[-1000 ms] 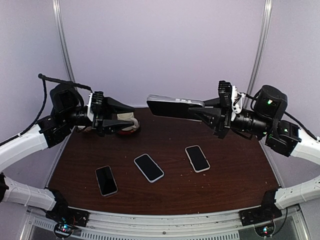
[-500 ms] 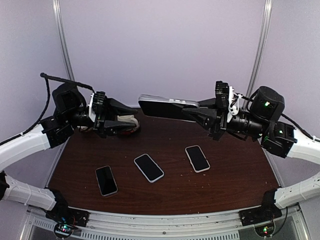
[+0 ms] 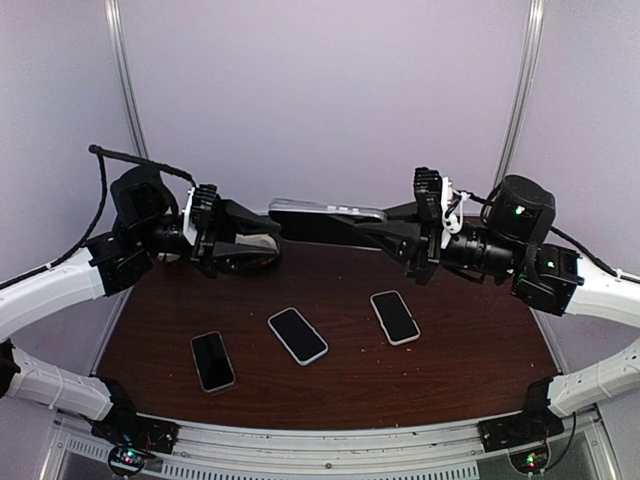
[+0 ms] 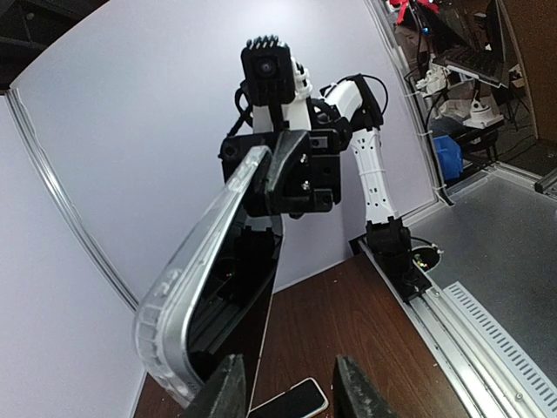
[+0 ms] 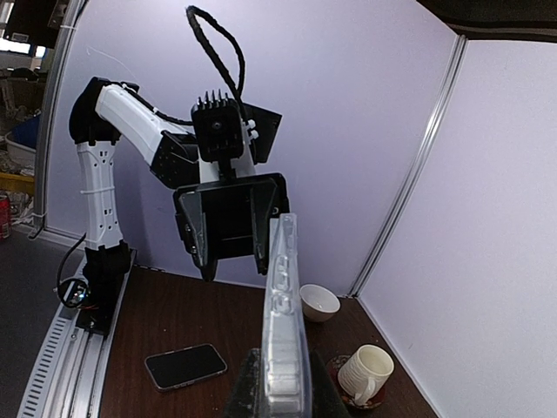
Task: Take the phone out of the phone case
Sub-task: Pass from the right arm to the left
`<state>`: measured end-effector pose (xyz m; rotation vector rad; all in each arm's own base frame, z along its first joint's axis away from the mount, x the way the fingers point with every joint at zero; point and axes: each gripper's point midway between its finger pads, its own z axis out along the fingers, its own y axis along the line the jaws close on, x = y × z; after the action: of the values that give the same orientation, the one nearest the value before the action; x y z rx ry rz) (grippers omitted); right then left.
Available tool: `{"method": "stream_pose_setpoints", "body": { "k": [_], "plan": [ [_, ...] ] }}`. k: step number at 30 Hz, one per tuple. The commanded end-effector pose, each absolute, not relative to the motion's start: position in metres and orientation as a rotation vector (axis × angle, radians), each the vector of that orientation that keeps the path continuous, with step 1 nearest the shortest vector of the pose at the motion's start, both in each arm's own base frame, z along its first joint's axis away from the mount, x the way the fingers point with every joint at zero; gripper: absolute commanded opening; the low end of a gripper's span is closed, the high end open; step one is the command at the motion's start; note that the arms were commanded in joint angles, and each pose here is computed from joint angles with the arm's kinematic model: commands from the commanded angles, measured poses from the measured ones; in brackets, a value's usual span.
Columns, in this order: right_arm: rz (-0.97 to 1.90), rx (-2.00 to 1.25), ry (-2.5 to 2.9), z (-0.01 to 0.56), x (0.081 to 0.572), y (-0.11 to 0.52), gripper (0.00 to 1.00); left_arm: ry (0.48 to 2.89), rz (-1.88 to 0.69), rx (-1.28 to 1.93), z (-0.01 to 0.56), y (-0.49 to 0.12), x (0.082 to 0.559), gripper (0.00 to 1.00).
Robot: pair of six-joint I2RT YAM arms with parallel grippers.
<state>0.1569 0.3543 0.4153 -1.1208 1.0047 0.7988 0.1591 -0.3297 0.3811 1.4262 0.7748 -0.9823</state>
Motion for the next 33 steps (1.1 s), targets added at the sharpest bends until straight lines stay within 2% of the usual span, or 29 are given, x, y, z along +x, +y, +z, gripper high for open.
{"method": "stream_pose_setpoints", "body": {
  "k": [1,19,33],
  "plan": [
    [0.790,-1.034,0.890,0.458,0.149,0.342,0.00,0.749,-0.924,1.436,0.383,-0.328,0.157,0.37],
    [0.751,-1.046,0.912,0.454,0.152,0.338,0.00,0.720,-0.771,1.453,0.390,-0.313,0.152,0.33],
    [0.820,-1.085,0.894,0.451,0.142,0.347,0.00,0.720,-0.816,1.449,0.390,-0.317,0.153,0.33]
  ]
}}
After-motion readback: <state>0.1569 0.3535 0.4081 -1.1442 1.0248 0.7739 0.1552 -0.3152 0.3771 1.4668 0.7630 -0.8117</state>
